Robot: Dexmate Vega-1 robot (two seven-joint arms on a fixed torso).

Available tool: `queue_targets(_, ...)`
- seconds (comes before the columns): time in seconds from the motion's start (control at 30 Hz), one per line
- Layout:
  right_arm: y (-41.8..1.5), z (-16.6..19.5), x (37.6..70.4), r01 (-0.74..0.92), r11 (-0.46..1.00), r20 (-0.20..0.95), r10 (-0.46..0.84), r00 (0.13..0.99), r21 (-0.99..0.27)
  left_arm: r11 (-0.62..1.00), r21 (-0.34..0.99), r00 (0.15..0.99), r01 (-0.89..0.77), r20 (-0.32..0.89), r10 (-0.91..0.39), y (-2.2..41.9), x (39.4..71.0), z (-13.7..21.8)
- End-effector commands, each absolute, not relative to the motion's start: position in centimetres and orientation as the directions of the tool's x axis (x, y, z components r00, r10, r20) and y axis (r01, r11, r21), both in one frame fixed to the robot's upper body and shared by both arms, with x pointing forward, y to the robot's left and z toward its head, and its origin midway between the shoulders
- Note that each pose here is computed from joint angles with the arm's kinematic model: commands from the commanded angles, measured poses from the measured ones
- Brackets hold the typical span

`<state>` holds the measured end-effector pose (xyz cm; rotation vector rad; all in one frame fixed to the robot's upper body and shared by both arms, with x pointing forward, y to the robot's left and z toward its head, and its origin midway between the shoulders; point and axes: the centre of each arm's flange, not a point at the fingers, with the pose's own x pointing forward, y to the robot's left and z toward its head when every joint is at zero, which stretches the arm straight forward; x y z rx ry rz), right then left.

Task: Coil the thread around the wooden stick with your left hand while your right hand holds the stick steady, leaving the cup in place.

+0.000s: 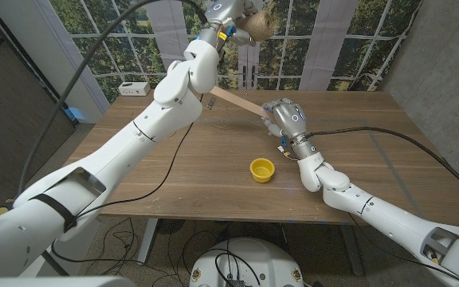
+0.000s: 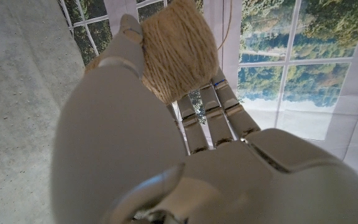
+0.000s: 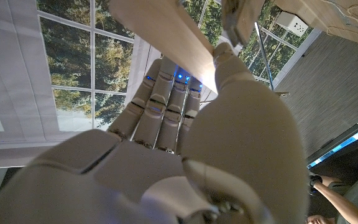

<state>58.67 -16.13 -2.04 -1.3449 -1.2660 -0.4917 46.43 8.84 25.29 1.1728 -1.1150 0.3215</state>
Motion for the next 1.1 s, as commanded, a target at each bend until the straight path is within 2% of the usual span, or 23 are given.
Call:
queue_targets(0.03, -16.0, 0.0, 60.3, 0.878, 0.199, 0.864, 0.366, 0.346, -0.436, 0.495, 0.628, 0.47, -0.601, 0.778, -0.416, 8.3, 45.1, 24.0)
queue_targets(0.3, -17.2, 0.9, 61.2, 0.886, 0.171, 0.878, 0.307, 0.368, -0.431, 0.495, 0.642, 0.466, -0.585, 0.766, -0.443, 8.4, 44.0, 22.5)
queue_targets(0.63, -18.9, 2.2, 61.4, 0.905, 0.168, 0.91, 0.215, 0.353, -0.391, 0.493, 0.696, 0.521, -0.522, 0.717, -0.463, 8.8, 44.1, 20.4)
queue_targets(1.1, -20.6, 4.1, 59.6, 0.946, 0.189, 0.962, 0.125, 0.243, -0.264, 0.521, 0.77, 0.618, -0.368, 0.621, -0.482, 9.3, 47.0, 16.6)
